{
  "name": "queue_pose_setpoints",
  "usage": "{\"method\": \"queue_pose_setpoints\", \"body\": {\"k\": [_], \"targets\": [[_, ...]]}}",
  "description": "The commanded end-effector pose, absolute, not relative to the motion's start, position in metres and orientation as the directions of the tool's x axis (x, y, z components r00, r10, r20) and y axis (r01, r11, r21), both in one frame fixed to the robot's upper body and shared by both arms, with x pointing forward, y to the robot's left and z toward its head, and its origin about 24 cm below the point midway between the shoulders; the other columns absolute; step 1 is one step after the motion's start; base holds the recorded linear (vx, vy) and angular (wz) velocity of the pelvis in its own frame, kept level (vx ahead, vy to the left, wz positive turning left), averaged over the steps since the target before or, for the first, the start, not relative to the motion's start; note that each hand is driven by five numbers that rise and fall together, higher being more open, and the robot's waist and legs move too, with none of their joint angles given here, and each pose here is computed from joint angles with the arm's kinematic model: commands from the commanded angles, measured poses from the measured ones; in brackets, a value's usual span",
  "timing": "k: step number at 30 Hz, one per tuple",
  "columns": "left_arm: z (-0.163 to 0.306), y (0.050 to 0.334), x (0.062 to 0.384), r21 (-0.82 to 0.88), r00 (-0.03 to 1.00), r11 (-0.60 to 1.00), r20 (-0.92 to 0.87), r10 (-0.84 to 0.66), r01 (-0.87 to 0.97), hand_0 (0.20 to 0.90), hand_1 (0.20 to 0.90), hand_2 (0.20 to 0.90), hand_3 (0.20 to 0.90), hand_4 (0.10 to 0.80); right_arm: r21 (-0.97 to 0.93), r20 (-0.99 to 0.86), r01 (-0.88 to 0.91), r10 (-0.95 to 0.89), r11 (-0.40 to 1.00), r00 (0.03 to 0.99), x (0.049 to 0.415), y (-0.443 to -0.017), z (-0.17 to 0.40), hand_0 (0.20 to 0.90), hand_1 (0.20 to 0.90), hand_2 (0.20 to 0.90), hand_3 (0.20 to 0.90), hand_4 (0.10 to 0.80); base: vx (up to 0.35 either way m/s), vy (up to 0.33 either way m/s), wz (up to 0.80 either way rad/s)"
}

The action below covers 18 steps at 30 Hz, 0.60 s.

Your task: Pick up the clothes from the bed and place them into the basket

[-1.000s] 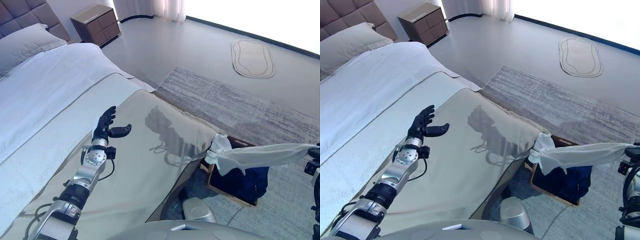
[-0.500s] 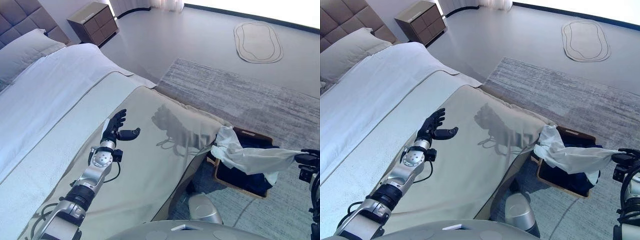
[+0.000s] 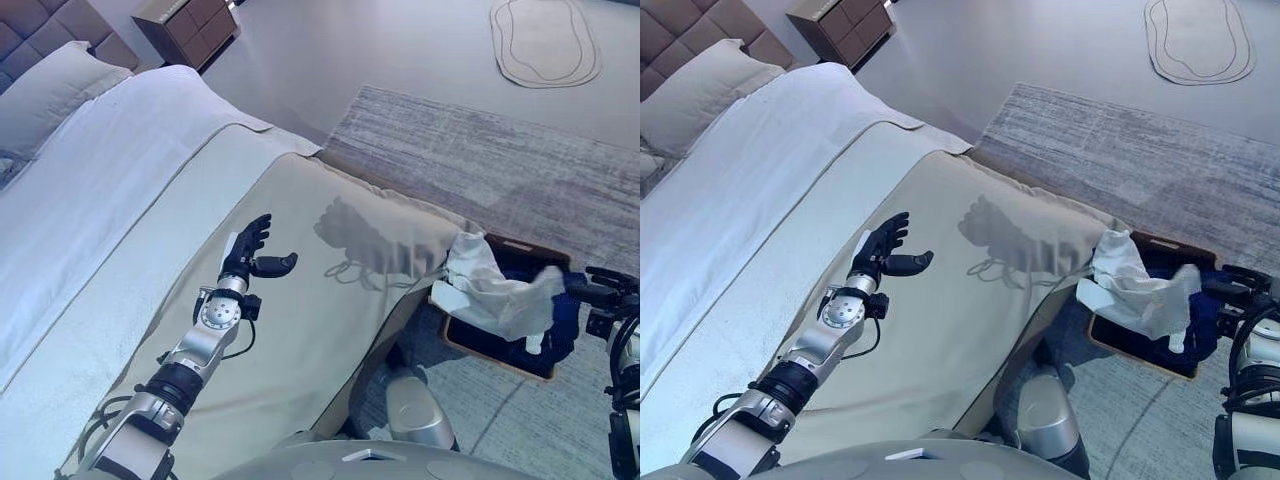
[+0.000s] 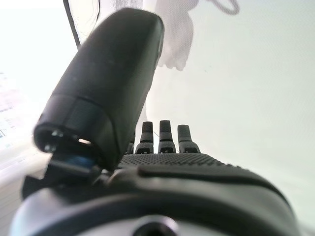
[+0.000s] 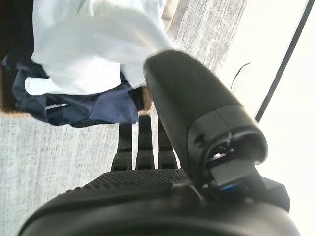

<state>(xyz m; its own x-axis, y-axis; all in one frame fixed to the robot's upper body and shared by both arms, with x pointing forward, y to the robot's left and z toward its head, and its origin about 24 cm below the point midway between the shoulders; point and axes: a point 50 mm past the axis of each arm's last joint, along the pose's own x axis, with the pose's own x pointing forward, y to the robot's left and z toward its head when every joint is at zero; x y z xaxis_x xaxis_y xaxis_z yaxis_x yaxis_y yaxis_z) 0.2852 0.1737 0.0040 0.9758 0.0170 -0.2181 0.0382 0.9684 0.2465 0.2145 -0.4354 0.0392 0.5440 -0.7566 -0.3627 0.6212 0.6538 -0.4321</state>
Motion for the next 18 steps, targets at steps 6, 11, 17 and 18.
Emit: {"method": "queue_pose_setpoints", "body": {"k": [6, 11, 17, 18], "targets": [[0.033, 0.176, 0.295, 0.236, 0.998, 0.972, -0.058, 0.021, -0.007, 0.900, 0.900, 0.900, 0.900, 0.800, -0.457, -0.174, 0.660, -0.787, 0.597, 0.592, 0.225, -0.441, 0.074, 0.900, 0.900, 0.900, 0.900, 0.800, 0.000, 0.000, 0.00], [0.030, 0.178, 0.293, 0.226, 0.997, 0.974, -0.069, 0.026, -0.010, 0.900, 0.900, 0.900, 0.900, 0.800, -0.425, -0.147, 0.681, -0.788, 0.596, 0.598, 0.228, -0.435, 0.074, 0.900, 0.900, 0.900, 0.900, 0.800, 0.004, 0.002, 0.03], [0.017, 0.184, 0.284, 0.188, 0.992, 0.981, -0.112, 0.058, -0.036, 0.900, 0.900, 0.900, 0.900, 0.800, -0.352, -0.081, 0.611, -0.673, 0.709, 0.735, 0.252, -0.398, 0.073, 0.900, 0.900, 0.900, 0.900, 0.800, 0.036, 0.000, 0.06], [0.015, 0.185, 0.282, 0.185, 0.991, 0.982, -0.117, 0.061, -0.038, 0.900, 0.900, 0.900, 0.900, 0.800, -0.341, -0.077, 0.597, -0.654, 0.727, 0.752, 0.254, -0.391, 0.072, 0.900, 0.900, 0.900, 0.900, 0.800, 0.032, -0.011, 0.06]]}}
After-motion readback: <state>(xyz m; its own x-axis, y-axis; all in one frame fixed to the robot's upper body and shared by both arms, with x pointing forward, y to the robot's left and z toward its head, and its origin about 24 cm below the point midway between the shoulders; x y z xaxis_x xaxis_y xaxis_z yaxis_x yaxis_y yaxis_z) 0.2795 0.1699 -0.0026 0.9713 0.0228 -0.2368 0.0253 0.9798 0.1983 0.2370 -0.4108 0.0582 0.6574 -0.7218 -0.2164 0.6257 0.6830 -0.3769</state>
